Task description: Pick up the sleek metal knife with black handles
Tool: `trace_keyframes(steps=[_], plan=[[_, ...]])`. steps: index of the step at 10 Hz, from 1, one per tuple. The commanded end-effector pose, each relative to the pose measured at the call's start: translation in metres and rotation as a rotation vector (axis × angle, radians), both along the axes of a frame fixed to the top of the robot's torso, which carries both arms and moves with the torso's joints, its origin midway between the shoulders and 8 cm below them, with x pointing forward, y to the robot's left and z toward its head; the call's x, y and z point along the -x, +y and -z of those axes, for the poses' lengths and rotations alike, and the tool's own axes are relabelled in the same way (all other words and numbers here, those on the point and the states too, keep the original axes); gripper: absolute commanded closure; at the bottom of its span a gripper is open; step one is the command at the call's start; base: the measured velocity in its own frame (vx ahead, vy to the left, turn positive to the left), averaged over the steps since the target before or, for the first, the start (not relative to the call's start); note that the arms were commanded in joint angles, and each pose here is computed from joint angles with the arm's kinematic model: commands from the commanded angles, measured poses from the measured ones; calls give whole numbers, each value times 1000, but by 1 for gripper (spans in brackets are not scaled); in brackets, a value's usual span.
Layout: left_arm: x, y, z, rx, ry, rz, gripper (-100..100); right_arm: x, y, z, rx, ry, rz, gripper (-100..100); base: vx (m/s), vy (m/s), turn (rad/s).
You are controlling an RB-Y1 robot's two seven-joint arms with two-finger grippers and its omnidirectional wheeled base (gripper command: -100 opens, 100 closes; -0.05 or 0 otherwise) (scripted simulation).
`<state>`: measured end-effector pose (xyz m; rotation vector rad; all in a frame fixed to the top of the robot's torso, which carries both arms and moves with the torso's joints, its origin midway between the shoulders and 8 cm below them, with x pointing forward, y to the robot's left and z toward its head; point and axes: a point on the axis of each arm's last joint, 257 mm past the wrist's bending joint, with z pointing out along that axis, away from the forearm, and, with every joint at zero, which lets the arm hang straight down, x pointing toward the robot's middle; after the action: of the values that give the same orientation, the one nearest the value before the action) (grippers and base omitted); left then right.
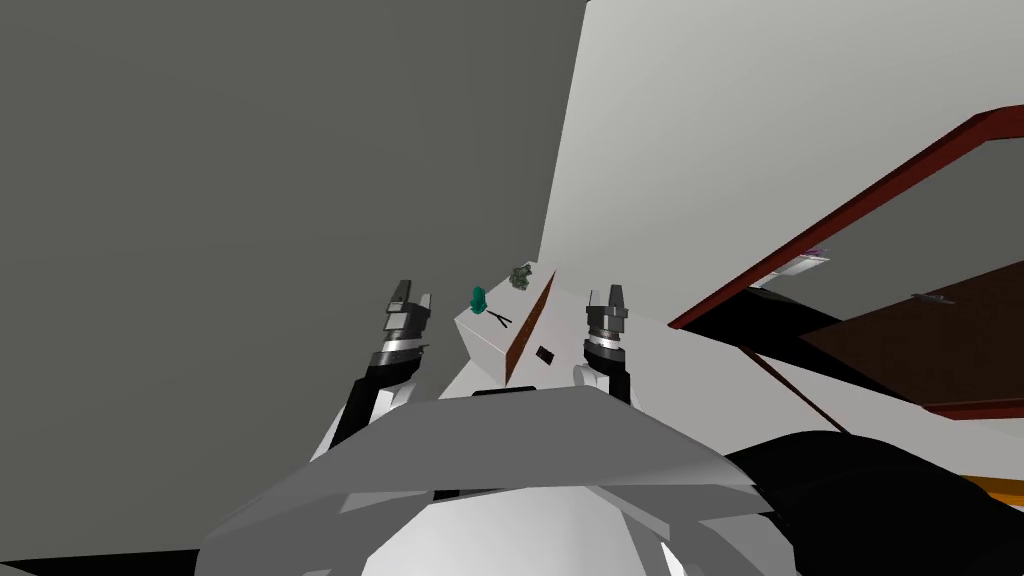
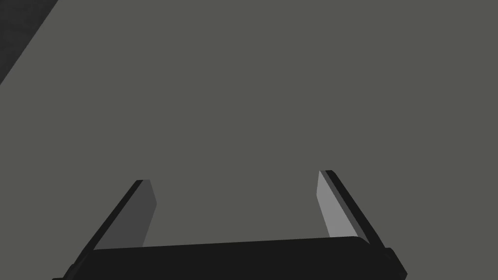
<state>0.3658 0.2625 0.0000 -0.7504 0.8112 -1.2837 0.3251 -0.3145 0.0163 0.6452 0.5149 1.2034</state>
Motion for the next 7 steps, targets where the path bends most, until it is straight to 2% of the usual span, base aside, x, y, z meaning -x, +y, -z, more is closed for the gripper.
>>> trace_keyframes(steps=[1, 2, 3, 7], plan=[[-8, -5, 15, -27, 63, 27, -100, 0, 0, 0, 0, 0, 0, 0, -56, -178, -13], [-12, -8, 25, -44, 101, 43, -100, 0, 0, 0, 0, 0, 0, 0, -42, -194, -10], [-13, -8, 27, -44, 111, 43, -100, 0, 0, 0, 0, 0, 0, 0, -26, -135, 3], [-26, -11, 70, -96, 268, 78, -100, 0, 0, 0, 0, 0, 0, 0, -26, -152, -21]])
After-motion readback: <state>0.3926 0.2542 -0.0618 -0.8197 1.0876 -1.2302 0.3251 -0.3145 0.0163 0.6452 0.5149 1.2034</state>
